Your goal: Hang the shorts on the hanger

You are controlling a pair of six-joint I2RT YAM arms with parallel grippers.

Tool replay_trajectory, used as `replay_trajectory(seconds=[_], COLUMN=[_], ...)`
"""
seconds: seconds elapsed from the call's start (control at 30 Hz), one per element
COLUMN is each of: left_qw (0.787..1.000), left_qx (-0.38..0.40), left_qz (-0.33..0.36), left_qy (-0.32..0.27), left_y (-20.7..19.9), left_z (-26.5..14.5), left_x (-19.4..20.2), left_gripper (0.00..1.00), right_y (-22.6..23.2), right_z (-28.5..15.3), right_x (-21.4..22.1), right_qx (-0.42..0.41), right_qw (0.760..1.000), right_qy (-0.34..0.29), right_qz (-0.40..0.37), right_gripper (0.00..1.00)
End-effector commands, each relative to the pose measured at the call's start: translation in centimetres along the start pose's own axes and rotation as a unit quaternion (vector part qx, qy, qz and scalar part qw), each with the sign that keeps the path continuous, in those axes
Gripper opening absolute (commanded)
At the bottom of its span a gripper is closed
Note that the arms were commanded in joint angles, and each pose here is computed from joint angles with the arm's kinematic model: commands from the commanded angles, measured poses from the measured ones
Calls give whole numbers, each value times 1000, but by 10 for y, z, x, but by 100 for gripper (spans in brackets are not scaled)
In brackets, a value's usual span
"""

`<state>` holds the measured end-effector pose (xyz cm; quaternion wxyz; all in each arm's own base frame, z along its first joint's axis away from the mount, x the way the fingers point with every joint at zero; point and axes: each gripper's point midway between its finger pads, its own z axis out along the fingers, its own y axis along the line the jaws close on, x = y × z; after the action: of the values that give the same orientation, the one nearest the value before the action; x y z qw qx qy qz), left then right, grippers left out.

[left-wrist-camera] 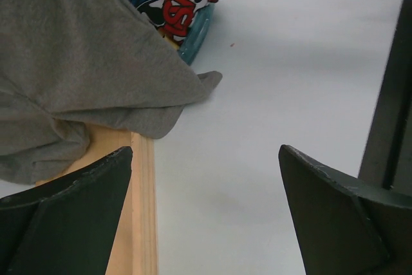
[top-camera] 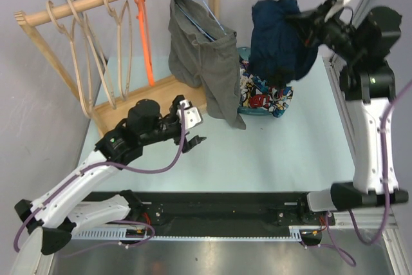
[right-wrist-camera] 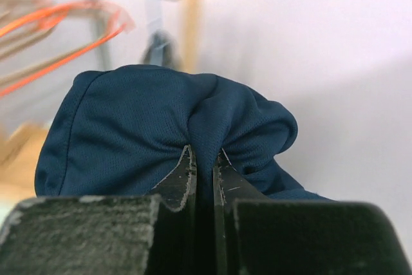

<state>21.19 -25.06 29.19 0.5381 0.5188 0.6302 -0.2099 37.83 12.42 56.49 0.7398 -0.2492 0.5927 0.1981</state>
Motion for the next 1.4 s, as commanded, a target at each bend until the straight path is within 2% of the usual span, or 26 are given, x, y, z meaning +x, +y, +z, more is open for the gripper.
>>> replay_trajectory(seconds=[0.0,0.03,0.07,0.13,0.2,0.27,0.37,0.43,0.5,0.57,0.6,0.63,0.67,0.7,0.73,0.77,0.8,0.83,0.93,0.97,1.07,1.23,1.27,1.33,1.37], left_qw=[996,996,996,994,992,990,987,986,987,986,985,985,984,983,982,982,981,981,980,979,975,968,964,963,958], left_qx=[57,62,70,84,101,125,152,155,151,157,160,165,168,170,172,172,171,167,167,168,187,212,229,235,246], left_qz=[55,59,57,62,67,62,60,55,57,57,54,54,59,63,64,67,78,82,98,101,103,114,104,109,105], left_qy=[-27,-33,-27,-32,-22,-13,2,13,15,21,24,26,27,27,32,36,39,45,50,51,63,65,84,78,103], left_y=[-20,-23,-27,-33,-41,-52,-66,-69,-71,-75,-78,-80,-82,-83,-84,-84,-82,-80,-75,-73,-68,-56,-60,-61,-67], left_z=[-24,-30,-33,-41,-47,-53,-62,-64,-68,-72,-71,-72,-73,-74,-74,-73,-72,-69,-54,-49,-18,43,63,89,109], left_x=[-19,-22,-19,-20,-13,-6,6,15,20,26,31,34,37,38,42,44,47,51,55,55,58,41,52,44,61], left_gripper=[100,100,100,100,100,100,100,100,100,100,100,100,100,100,100,100,100,100,100,99,96,86,84,83,82], right_y=[64,74,84,99,115,123,144,170,210,238,274,288,302,314,325,325,323,303,270,244,203,153,147,123,118], right_z=[-53,-71,-82,-103,-122,-129,-117,-100,-82,-63,-56,-47,-44,-31,-38,-33,-26,-29,-35,-36,-57,-90,-99,-113,-122], right_x=[25,21,43,69,102,135,174,188,218,230,248,252,262,262,265,261,253,255,243,241,240,242,242,247,248], right_qx=[-105,-117,-135,-166,-213,-242,-300,-346,-405,-436,-479,-489,-501,-510,-519,-509,-504,-479,-437,-399,-327,-219,-200,-150,-133], right_qw=[991,986,982,972,948,932,915,901,875,861,836,831,821,815,805,808,812,818,841,855,879,896,899,900,901], right_qy=[48,45,80,111,152,184,212,209,228,218,226,218,229,231,263,278,284,316,318,323,327,344,344,351,351], right_qz=[-60,-107,-101,-125,-179,-195,-169,-155,-134,-142,-139,-147,-150,-147,-119,-100,-80,-34,39,73,113,176,182,211,218], right_gripper=[0,0,0,0,0,0,0,0,0,0,0,25,46,63,74,97,100,100,100,100,100,100,100,99,99])
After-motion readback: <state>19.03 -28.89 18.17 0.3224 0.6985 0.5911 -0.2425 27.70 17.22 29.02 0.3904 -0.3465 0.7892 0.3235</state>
